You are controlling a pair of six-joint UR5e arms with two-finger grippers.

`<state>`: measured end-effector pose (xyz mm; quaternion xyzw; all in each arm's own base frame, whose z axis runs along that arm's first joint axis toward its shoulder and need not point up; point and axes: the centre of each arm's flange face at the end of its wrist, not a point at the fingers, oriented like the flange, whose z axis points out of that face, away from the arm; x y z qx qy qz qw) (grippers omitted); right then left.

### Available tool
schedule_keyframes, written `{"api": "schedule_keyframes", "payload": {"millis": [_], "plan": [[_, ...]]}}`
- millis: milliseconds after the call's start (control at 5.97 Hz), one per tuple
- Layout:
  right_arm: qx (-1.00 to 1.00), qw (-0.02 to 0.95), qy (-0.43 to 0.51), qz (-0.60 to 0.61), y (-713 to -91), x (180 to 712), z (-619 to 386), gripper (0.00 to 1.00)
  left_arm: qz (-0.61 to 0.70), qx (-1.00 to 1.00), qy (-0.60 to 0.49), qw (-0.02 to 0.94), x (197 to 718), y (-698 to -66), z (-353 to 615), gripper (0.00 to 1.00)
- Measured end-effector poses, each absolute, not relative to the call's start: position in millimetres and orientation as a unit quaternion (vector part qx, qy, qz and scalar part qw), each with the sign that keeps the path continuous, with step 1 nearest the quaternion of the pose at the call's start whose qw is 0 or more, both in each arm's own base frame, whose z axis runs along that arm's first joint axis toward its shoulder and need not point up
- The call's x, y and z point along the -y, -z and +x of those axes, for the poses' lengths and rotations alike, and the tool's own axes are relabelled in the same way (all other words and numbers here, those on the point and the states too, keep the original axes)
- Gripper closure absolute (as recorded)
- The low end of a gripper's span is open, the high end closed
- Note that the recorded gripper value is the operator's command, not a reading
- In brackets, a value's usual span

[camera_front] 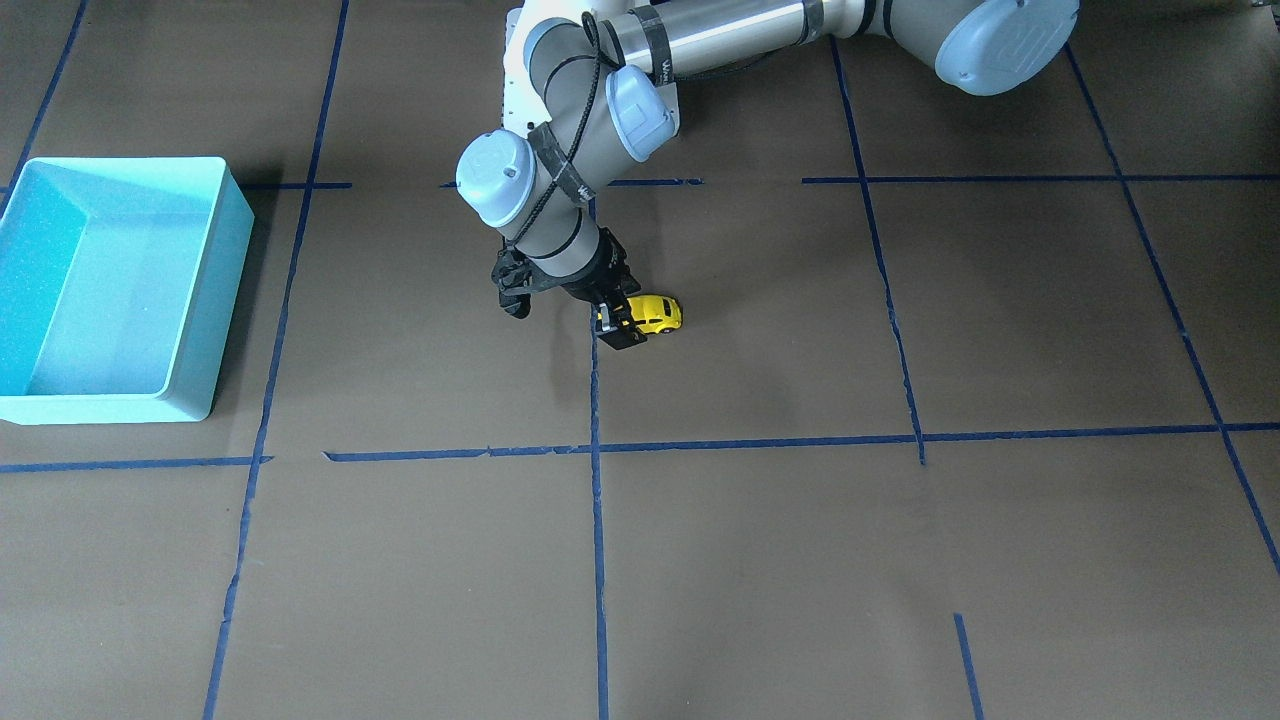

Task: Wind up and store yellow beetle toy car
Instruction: 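Lower the left gripper onto the car's roof and press down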

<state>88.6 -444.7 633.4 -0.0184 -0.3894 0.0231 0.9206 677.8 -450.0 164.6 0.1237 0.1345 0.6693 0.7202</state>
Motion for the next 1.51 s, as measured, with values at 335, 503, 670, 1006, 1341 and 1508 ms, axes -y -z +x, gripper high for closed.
{"api": "schedule_keyframes", "payload": {"millis": [335, 503, 670, 1006, 1341, 1508], "plan": [[0.389, 0.921, -0.024, -0.019, -634, 444, 89, 0.00, 0.134, -0.141, -0.670, 0.717, 449, -162, 682, 0.38], [0.389, 0.921, -0.024, -0.019, -634, 444, 89, 0.00, 0.136, -0.142, -0.670, 0.716, 448, -162, 683, 0.54], [0.389, 0.921, -0.023, -0.019, -634, 445, 89, 0.00, 0.137, -0.143, -0.670, 0.716, 449, -162, 684, 0.80], [0.388, 0.921, -0.023, -0.018, -633, 445, 89, 0.00, 0.140, -0.144, -0.670, 0.714, 448, -160, 684, 0.93], [0.388, 0.921, -0.017, -0.020, -632, 447, 84, 0.00, 0.178, -0.159, -0.665, 0.708, 440, -143, 656, 0.94], [0.387, 0.922, -0.012, -0.021, -632, 448, 79, 0.00, 0.205, -0.174, -0.662, 0.700, 428, -138, 632, 0.95]]}}
